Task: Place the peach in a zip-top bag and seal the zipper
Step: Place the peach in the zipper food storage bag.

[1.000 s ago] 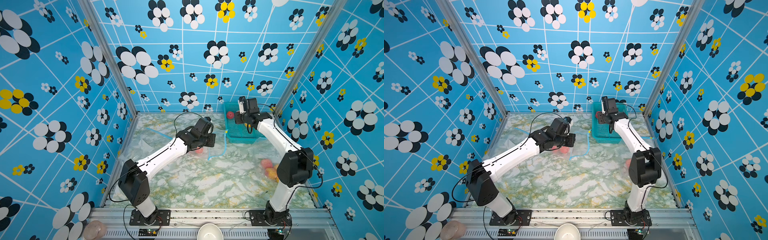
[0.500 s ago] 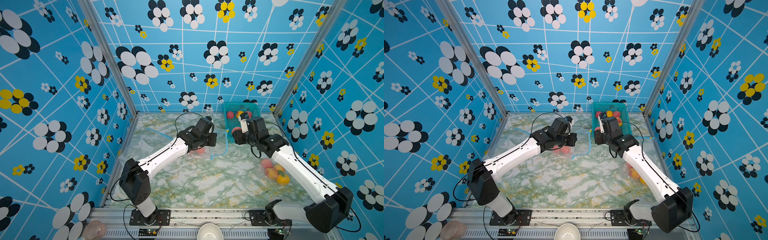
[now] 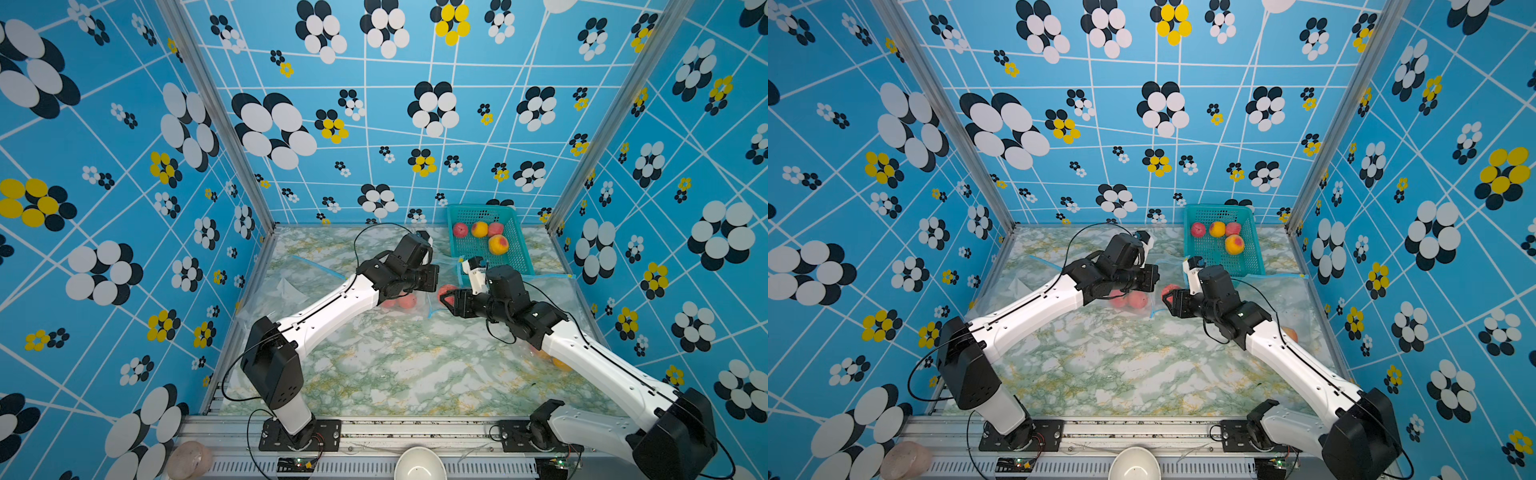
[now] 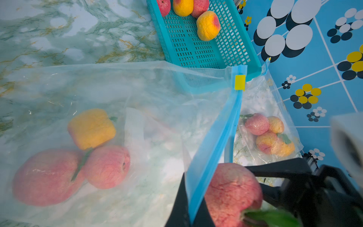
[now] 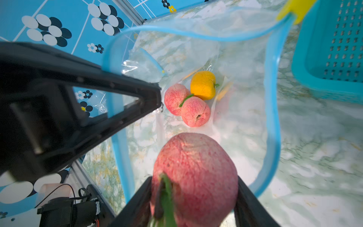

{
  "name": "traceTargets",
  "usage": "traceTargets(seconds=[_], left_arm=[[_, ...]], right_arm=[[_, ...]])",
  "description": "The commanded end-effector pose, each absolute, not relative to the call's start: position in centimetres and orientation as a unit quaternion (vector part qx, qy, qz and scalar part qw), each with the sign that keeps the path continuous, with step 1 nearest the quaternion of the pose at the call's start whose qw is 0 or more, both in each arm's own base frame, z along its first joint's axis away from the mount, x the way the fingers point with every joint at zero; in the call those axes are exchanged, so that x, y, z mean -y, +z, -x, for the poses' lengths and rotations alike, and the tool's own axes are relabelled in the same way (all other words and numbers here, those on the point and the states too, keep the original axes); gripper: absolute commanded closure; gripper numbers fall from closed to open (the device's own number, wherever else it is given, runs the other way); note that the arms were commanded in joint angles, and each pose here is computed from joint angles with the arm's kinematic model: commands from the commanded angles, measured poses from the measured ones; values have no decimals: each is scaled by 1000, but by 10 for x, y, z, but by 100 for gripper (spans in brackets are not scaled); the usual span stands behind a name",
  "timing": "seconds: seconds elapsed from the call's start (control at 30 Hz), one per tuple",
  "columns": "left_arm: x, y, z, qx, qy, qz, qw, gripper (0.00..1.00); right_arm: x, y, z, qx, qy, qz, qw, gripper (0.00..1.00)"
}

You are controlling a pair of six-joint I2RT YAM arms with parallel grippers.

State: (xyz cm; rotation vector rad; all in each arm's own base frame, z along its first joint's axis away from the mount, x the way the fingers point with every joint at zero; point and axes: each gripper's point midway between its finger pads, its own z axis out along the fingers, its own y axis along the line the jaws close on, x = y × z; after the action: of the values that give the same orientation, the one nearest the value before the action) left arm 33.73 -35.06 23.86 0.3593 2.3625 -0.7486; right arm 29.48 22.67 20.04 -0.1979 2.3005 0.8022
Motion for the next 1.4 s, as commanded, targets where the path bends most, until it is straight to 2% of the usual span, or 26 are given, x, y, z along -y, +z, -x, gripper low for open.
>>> traceTargets(seconds=[0.0,0.3,0.47,0.67,0.87,1.0,1.27,1.37], left_arm=[[357,260,-328,-884,-299,-154,324,100],[349,270,-319,-882,-294,-155,334,100],[346,270,-319,-883,-290,-152,337,100],[346,267,-321,-884,-288,-148,337,100],[345,264,-323,-886,-282,-146,338,100],[347,263,-323,-886,-286,-147,335,100],[349,267,-322,-884,-289,-148,337,100],[349,270,-320,-882,-291,-151,338,100]], right_arm=[[-246,207,-308,-866,358,51,347,39],[-237,179,-324,-892,299,34,337,32],[-223,187,-320,-901,265,37,341,27],[-206,209,-312,-904,240,44,351,27],[-167,220,-300,-910,222,4,351,35],[-148,210,-297,-914,212,-15,345,40],[-181,195,-310,-908,270,14,321,53],[-185,197,-318,-902,277,13,332,64]])
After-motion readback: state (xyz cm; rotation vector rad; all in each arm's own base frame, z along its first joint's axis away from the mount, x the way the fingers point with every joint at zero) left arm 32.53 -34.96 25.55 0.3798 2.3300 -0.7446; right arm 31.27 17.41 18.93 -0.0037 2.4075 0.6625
